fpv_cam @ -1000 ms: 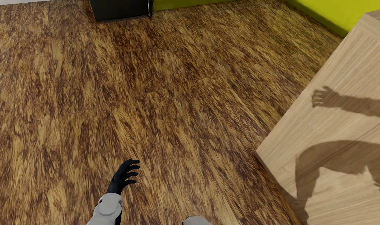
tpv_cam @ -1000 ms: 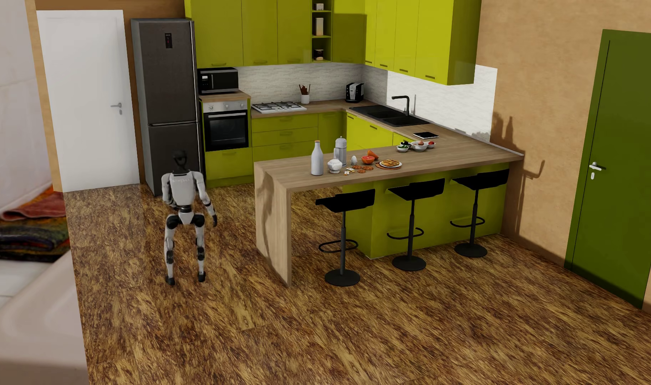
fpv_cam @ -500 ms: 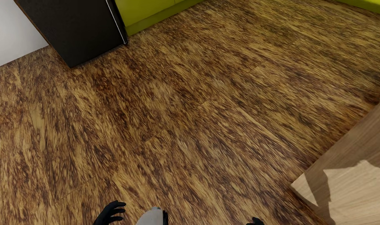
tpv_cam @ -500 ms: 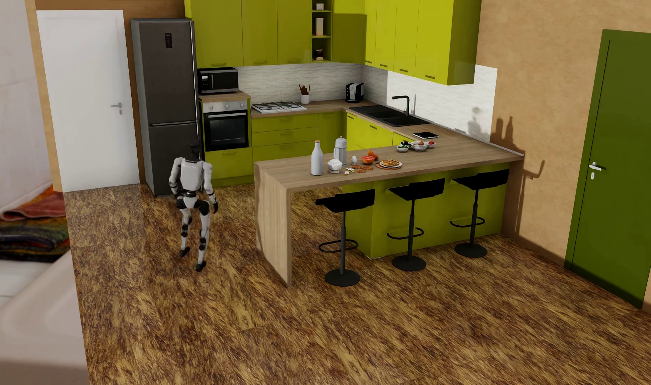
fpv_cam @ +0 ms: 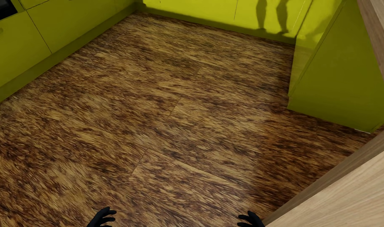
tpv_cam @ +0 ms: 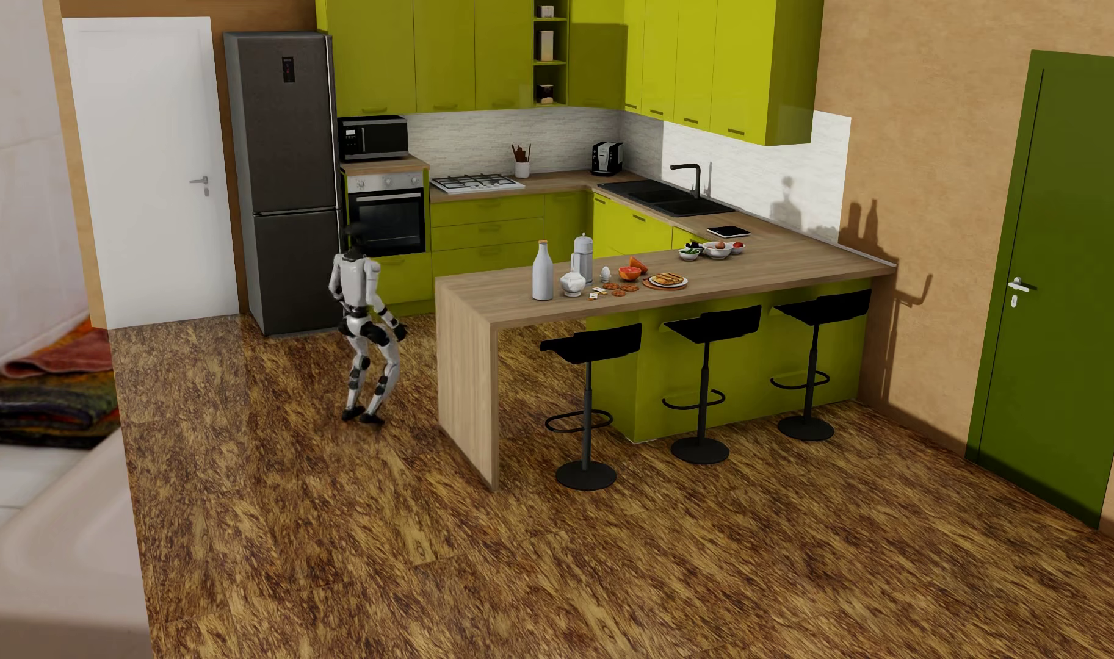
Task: Walk around corner
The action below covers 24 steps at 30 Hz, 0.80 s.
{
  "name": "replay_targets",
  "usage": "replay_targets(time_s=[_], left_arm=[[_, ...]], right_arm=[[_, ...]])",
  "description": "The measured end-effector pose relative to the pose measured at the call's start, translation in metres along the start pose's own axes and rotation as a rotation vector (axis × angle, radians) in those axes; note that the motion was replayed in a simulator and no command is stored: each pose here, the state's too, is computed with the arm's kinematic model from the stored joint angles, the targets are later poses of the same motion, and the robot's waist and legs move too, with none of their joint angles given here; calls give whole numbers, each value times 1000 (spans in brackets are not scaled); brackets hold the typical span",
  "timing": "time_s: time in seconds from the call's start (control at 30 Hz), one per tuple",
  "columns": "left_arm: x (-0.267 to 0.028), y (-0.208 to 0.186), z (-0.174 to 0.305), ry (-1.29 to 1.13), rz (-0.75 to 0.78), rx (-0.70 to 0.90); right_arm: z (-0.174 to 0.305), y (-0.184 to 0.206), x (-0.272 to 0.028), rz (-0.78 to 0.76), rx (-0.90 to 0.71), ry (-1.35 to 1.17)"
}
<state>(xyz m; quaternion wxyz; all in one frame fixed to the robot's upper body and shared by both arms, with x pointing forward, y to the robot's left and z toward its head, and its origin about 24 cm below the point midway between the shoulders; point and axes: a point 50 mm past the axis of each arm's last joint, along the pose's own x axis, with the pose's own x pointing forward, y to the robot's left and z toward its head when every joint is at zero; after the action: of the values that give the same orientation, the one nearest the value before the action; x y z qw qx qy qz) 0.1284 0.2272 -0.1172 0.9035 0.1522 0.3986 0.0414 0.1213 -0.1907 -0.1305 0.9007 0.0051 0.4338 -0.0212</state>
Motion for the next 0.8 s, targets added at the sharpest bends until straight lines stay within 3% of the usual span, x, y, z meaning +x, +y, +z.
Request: replay_targets(time_s=[0.1, 0.17, 0.27, 0.33, 0.37, 0.4, 0.47, 0.53, 0.6, 0.67, 0.73, 0.8], left_arm=[[22, -16, 87, -189, 24, -117], [20, -46, 122, -359, -51, -196], [6, -27, 33, -146, -67, -68], [-14, -13, -29, 98, -55, -9], [-16, -3, -37, 140, -34, 21], [-10, 9, -29, 109, 2, 33], [7, 23, 15, -70, 130, -52], [15, 0, 68, -254, 147, -152], [18, -34, 118, -381, 47, -137], [13, -48, 89, -321, -27, -108], [-2, -18, 11, -121, -31, -21], [-10, 11, -25, 48, -7, 32]], right_arm=[[-20, -14, -15, -30, 5, 73], [-63, -27, -25, -105, -121, 264], [-50, -27, -19, -200, -79, 222], [9, -13, 3, -148, -129, 30], [36, -2, 9, -108, -139, -68], [48, 4, 12, -62, -181, -105], [26, 3, 9, 3, -169, -35], [-13, -24, -11, -45, -135, 76], [-58, -40, -31, -131, -140, 237], [-65, -29, -27, -161, -155, 289], [-8, -4, -5, -162, -9, 90], [16, 22, 8, -31, 8, 1]])
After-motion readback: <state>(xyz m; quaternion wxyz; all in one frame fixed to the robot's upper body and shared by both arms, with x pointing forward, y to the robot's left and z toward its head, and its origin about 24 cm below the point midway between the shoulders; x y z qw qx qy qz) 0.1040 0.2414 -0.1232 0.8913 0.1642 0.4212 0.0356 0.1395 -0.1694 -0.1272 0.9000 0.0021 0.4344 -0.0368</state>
